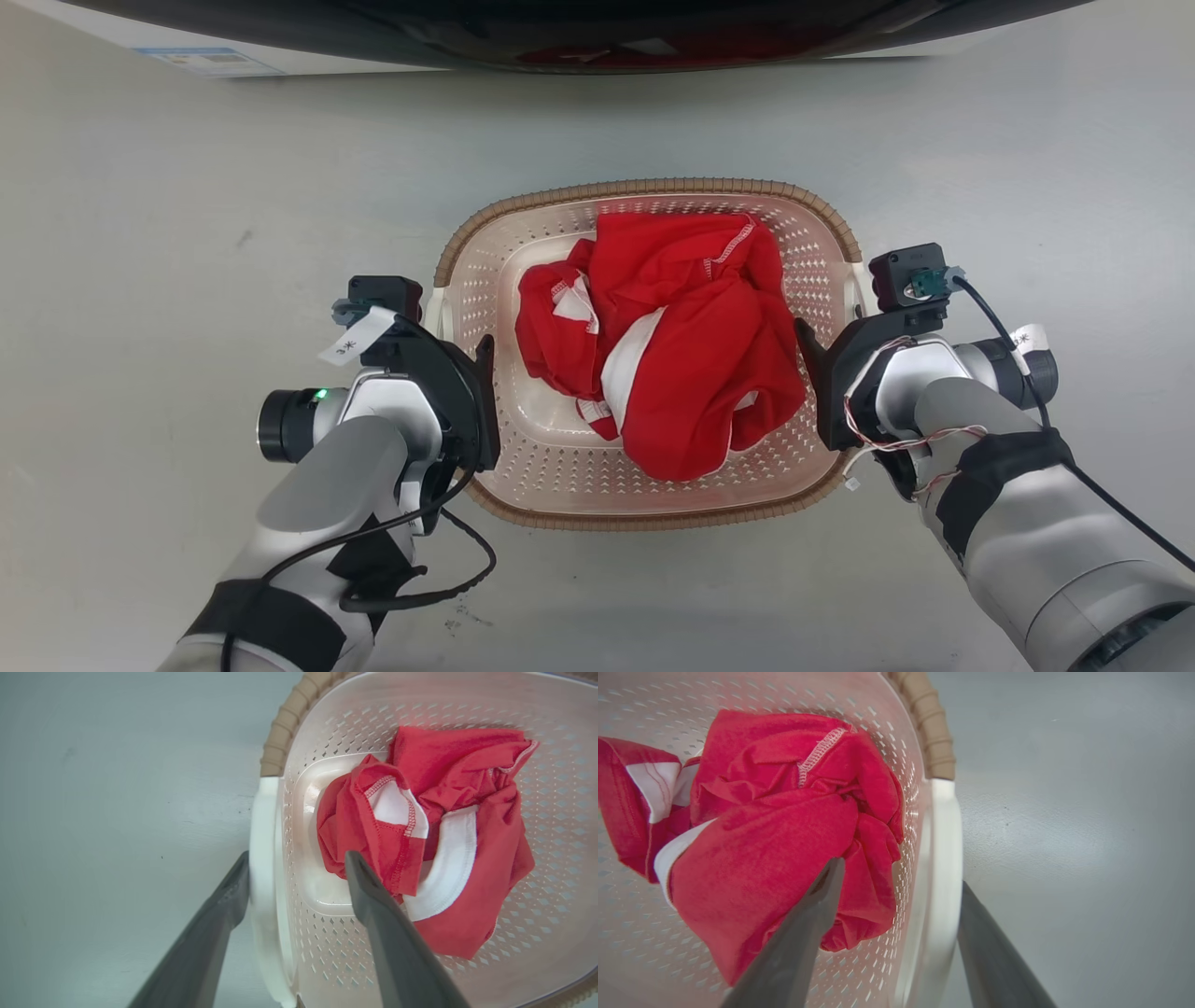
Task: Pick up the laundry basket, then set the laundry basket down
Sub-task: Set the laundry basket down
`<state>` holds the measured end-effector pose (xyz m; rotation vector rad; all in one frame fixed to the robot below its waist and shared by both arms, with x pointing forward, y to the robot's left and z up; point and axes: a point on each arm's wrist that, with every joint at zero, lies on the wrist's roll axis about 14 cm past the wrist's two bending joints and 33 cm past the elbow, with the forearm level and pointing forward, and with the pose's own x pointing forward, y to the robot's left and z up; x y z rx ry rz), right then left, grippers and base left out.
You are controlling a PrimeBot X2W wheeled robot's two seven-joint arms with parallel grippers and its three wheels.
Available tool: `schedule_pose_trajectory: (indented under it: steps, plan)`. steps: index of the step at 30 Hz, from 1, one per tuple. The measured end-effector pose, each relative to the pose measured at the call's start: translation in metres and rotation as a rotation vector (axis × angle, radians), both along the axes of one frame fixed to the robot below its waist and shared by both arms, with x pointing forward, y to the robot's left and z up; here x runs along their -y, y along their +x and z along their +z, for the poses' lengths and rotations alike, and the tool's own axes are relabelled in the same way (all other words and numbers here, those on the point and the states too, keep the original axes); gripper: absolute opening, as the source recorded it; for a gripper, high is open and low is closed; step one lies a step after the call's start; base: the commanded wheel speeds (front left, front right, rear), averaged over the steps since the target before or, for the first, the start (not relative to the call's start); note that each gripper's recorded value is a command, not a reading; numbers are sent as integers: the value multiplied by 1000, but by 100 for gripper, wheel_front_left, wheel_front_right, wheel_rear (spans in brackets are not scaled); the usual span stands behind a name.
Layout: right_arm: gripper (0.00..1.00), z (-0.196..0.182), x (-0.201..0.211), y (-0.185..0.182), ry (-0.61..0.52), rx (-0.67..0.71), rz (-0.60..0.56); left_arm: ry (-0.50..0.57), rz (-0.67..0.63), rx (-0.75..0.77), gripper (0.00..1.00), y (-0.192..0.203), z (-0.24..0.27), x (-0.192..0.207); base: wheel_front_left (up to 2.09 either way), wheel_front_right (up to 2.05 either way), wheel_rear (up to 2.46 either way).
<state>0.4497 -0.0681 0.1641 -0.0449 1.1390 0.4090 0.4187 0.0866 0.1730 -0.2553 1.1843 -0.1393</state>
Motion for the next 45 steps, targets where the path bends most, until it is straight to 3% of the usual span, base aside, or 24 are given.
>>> schedule_pose_trajectory:
  steps: [17, 29, 37, 45]
  plan:
    - [100, 22, 5, 8, -14, 55, -2, 13, -20, 28, 100, 5, 20, -3, 0, 0, 0]
    - [100, 66, 4, 14, 30, 165, -31, 42, -41, 203, 100, 26, 65, -10, 0, 0, 0]
    - [100, 95, 8, 6, 64, 243, -74, 42, -21, 287, 100, 13, 88, -13, 0, 0, 0]
    - [100, 140, 15, 1, 103, 391, -130, 34, -15, 493, 100, 22, 139, -15, 0, 0, 0]
